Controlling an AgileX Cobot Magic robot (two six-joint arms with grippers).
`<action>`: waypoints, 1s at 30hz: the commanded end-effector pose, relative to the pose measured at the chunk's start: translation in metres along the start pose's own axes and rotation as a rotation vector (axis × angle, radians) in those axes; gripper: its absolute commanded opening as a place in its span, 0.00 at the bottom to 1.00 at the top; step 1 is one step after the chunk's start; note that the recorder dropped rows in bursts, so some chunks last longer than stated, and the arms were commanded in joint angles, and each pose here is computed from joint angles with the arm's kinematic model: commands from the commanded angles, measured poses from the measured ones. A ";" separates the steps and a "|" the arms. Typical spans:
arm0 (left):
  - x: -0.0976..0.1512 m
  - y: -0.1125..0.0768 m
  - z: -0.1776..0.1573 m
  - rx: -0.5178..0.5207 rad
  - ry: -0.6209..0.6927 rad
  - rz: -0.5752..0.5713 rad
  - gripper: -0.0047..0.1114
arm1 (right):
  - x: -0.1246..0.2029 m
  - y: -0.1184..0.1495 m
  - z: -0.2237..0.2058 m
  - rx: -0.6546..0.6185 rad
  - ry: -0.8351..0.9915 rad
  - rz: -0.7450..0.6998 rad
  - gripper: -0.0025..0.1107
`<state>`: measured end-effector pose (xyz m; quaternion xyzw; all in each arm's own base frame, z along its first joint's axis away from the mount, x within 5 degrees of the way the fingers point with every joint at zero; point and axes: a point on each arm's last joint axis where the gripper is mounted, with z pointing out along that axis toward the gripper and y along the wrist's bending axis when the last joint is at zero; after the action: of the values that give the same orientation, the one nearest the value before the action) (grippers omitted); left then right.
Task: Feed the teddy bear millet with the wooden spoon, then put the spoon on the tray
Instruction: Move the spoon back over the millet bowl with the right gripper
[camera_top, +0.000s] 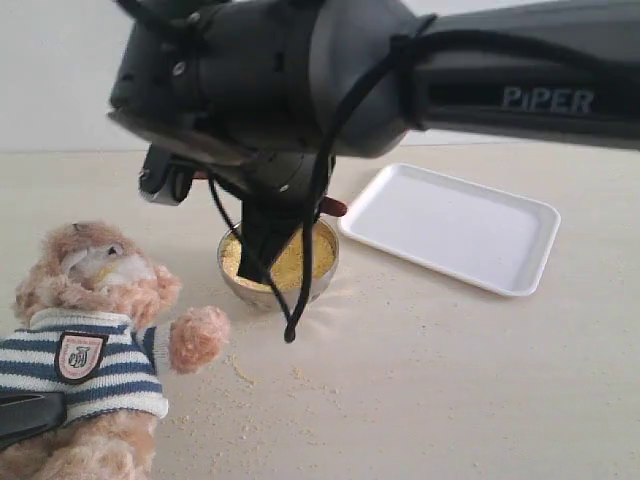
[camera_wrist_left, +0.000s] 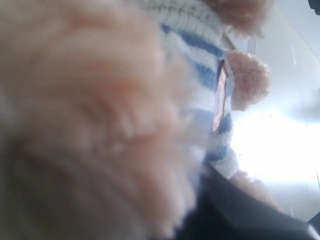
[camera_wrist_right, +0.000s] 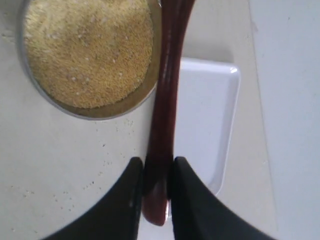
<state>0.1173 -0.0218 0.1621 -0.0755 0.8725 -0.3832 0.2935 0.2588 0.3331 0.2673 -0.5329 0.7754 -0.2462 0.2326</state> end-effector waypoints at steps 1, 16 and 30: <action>-0.001 -0.003 -0.001 0.024 -0.020 0.000 0.08 | 0.013 -0.023 0.011 -0.053 0.036 0.047 0.02; -0.001 -0.003 -0.001 0.024 -0.020 0.000 0.08 | 0.015 -0.025 0.041 -0.030 0.103 -0.091 0.02; -0.001 -0.003 -0.001 0.024 -0.020 0.000 0.08 | 0.038 -0.024 0.082 -0.069 0.233 -0.094 0.02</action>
<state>0.1173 -0.0218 0.1621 -0.0755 0.8725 -0.3832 0.2935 0.3142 0.2824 0.2175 -0.5443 0.7800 -0.2856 0.1170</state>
